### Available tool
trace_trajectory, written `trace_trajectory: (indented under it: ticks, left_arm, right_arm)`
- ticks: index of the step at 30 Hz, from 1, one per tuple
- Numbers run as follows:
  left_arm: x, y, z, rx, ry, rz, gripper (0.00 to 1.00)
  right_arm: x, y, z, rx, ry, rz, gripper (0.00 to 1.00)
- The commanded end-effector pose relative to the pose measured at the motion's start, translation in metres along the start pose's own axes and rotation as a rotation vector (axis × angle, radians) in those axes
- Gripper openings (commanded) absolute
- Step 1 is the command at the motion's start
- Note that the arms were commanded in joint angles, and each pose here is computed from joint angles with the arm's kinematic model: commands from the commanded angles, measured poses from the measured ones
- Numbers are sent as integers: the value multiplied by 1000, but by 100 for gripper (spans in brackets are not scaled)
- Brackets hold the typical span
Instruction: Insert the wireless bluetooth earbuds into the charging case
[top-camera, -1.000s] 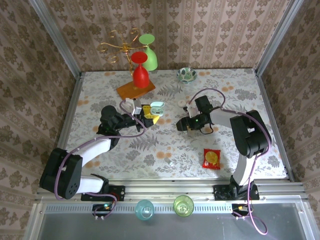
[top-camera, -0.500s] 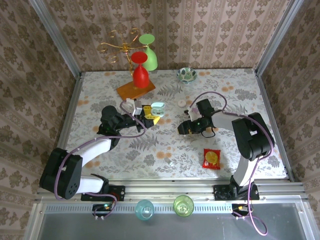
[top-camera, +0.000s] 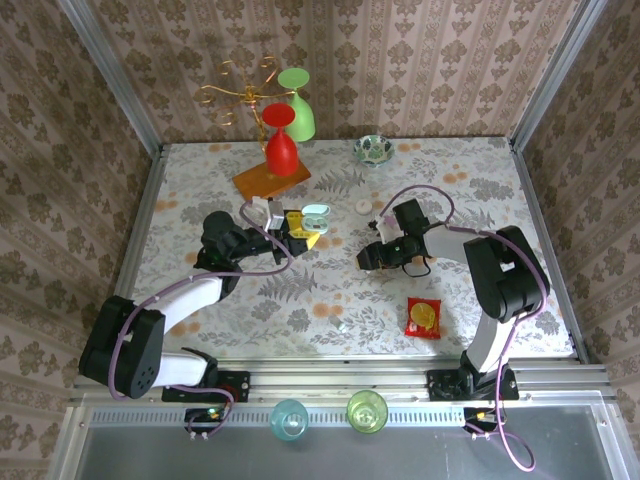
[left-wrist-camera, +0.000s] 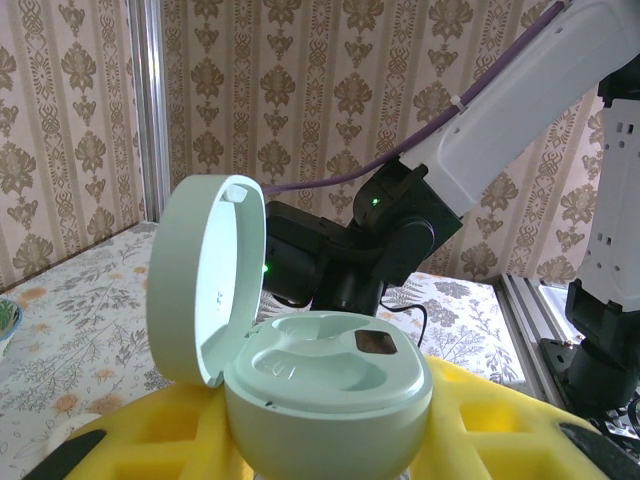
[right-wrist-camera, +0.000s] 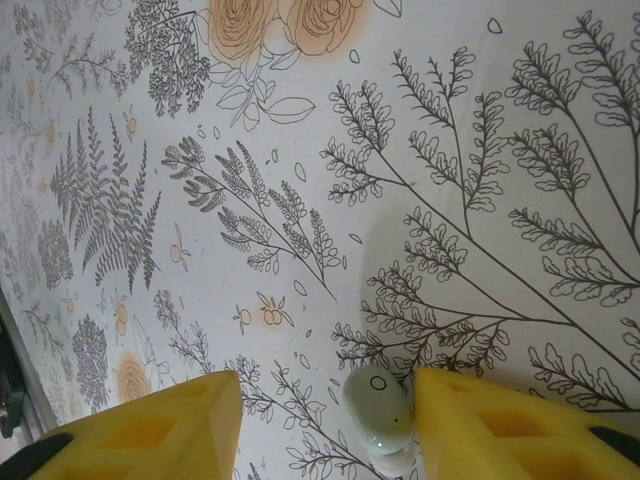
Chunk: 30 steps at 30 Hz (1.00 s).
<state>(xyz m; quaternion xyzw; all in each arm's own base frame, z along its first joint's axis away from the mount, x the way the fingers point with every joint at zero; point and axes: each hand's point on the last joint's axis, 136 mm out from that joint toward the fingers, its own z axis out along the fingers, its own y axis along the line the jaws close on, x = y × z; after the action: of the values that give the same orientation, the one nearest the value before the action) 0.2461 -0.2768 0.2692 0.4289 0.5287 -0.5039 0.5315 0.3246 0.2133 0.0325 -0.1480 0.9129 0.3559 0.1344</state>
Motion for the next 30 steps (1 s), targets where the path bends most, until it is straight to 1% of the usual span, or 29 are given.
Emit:
trace_trajectory:
  ticks: [1,7,10,14,15,25,27,30]
  left_arm:
    - [-11,-5,2,26,-16,51,26]
    - [-11,-5,2,23,-16,52,26]
    - [-10,-4,2,22,-15,50,26]
    - [-10,-4,3,24,-15,49,26]
    - [-10,-4,3,24,-14,49,26]
    - [-9,-3,3,22,-14,47,26]
    - [-9,-3,3,21,-13,47,26]
    - [-9,-3,3,23,-13,46,26]
  right_arm:
    - [3,-5,3,16,28,11,46]
    - [8,-8,4,19,44,16,40]
    - [9,-10,4,27,45,14,34]
    - [11,-12,4,38,52,17,29]
    - [12,-12,4,38,52,18,27]
    - [15,-10,3,28,55,24,22]
    - [16,-9,2,26,54,33,22]
    - [18,-5,0,17,44,43,27]
